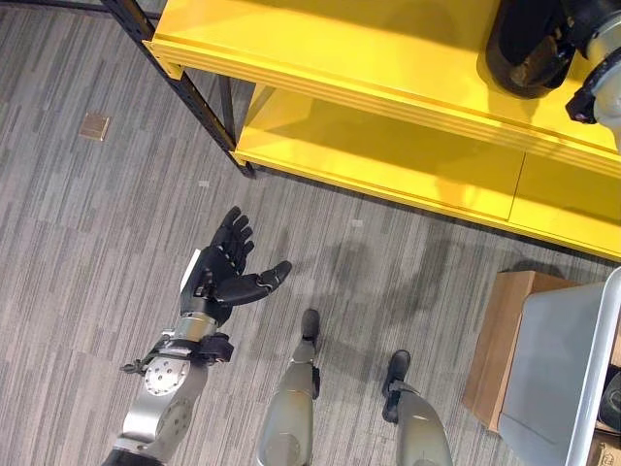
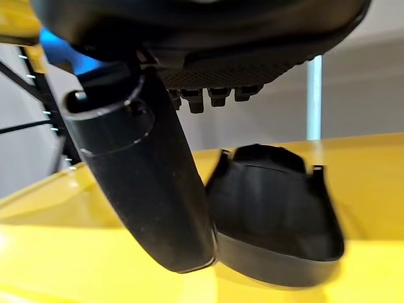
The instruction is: Move parts from the plastic box to the shelf.
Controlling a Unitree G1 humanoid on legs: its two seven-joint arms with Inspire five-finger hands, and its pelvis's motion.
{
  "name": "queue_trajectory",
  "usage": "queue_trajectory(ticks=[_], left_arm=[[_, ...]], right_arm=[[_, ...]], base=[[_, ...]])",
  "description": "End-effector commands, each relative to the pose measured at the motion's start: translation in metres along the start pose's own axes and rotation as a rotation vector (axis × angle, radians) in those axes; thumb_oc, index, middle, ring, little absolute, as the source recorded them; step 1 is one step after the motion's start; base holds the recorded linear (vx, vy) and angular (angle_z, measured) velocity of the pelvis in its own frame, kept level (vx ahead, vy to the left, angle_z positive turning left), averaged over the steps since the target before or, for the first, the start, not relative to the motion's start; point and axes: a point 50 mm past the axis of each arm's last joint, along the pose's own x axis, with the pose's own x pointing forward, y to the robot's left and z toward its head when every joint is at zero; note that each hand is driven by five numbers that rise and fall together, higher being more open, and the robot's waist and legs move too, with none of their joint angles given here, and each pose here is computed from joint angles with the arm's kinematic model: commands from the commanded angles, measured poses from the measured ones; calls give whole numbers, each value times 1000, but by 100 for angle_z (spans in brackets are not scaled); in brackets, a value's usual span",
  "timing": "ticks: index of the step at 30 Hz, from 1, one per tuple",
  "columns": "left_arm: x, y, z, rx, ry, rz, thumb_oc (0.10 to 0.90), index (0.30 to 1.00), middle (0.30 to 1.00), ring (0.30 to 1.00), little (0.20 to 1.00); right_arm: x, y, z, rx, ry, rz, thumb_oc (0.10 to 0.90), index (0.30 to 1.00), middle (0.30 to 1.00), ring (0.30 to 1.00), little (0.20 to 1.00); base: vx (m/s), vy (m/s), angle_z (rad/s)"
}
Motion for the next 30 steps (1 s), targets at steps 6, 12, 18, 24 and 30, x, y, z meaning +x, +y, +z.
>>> queue_trajectory(ticks=[6,12,18,24,30], left_arm=[[3,-6,47,50,-220,-78,900,1000,1000,1000,1000],[3,-4,47,69,-216,-59,900,1000,1000,1000,1000],[2,-1,45,85,-202,-43,900,1000,1000,1000,1000],[0,-1,37,85,-161,-39,900,1000,1000,1000,1000],[-3,-4,25,64,-112,-40,900,1000,1000,1000,1000]], right_arm=[[-3,-62,19,-51,-122,-200,900,1000,1000,1000,1000],[-19,-61,37,23,-257,-219,900,1000,1000,1000,1000],[-42,-51,38,166,-335,-219,900,1000,1000,1000,1000],[-91,-10,23,469,-357,-173,900,1000,1000,1000,1000],[-139,40,7,779,-257,-152,900,1000,1000,1000,1000]], base=[[-5,0,0],[-20,-4,-3],[-20,-9,-7],[-2,-14,-3],[9,6,-1]])
